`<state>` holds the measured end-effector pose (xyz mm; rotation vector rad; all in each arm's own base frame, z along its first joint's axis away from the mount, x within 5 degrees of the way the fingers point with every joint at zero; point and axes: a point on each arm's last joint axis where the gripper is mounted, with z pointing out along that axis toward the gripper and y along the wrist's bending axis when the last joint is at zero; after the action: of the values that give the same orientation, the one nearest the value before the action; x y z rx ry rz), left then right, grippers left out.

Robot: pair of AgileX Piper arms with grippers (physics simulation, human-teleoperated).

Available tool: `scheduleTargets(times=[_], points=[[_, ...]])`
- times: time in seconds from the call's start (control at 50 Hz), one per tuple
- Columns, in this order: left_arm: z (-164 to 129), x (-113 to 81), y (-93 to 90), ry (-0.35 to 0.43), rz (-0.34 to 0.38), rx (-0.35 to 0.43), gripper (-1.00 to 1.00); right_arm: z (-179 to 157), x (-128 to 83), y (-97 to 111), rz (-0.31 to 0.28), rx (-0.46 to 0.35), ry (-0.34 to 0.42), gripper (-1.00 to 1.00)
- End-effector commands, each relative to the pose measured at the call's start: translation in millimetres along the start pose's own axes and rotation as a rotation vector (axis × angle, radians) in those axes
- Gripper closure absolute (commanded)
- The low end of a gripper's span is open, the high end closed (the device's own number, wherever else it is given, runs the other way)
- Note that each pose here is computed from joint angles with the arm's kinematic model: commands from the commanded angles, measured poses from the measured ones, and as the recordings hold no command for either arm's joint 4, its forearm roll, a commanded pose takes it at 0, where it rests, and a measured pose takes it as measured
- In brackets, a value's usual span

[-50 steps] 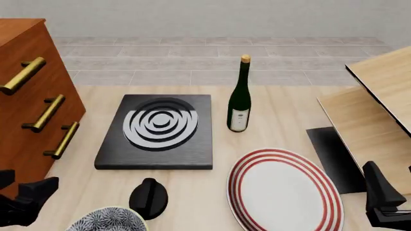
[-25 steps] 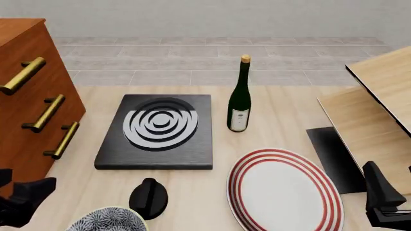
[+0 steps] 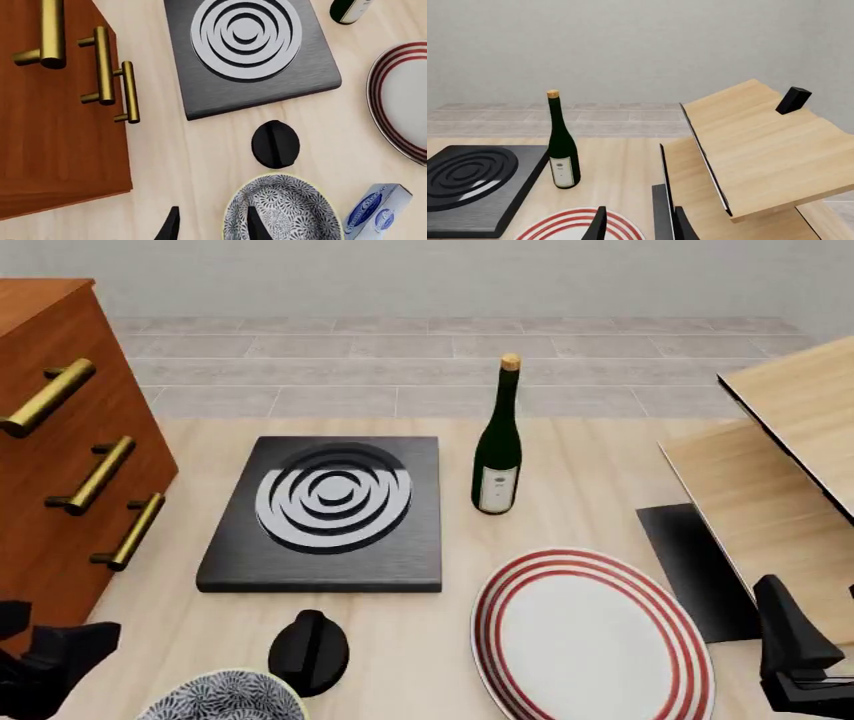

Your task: Put the bowl on the top of the cabinet.

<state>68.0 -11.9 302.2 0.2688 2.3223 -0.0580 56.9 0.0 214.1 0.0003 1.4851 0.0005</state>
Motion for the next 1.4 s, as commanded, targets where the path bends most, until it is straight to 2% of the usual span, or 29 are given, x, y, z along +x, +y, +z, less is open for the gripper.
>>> scheduleTargets(times=[0.02,0.42,0.48,0.54,0.72,0.76,1.36,1.4], points=[[2.4,1.0,-4.2,0.07,0.02,0.044,-1.0,0.0,0.0,0.0,0.0,0.0,0.0,-1.0],[9.4,-1.2,-7.5,0.12,0.127,0.077,-1.0,0.0,0.0,0.0,0.0,0.0,0.0,-1.0],[6.8,0.9,-11.6,0.133,0.153,0.116,-1.0,0.0,0.0,0.0,0.0,0.0,0.0,-1.0],[8.2,2.2,-10.3,0.13,0.186,0.106,-1.0,0.0,0.0,0.0,0.0,0.0,0.0,-1.0],[16.2,5.2,-10.5,0.148,0.199,0.104,-1.0,0.0,0.0,0.0,0.0,0.0,0.0,-1.0],[22.6,10.2,-10.3,0.18,0.209,0.102,-1.0,0.0,0.0,0.0,0.0,0.0,0.0,-1.0],[38.9,28.7,-10.6,0.221,0.24,0.104,-1.0,0.0,0.0,0.0,0.0,0.0,0.0,-1.0],[43.5,31.3,-12.5,0.258,0.229,0.116,-1.0,0.0,0.0,0.0,0.0,0.0,0.0,-1.0]])
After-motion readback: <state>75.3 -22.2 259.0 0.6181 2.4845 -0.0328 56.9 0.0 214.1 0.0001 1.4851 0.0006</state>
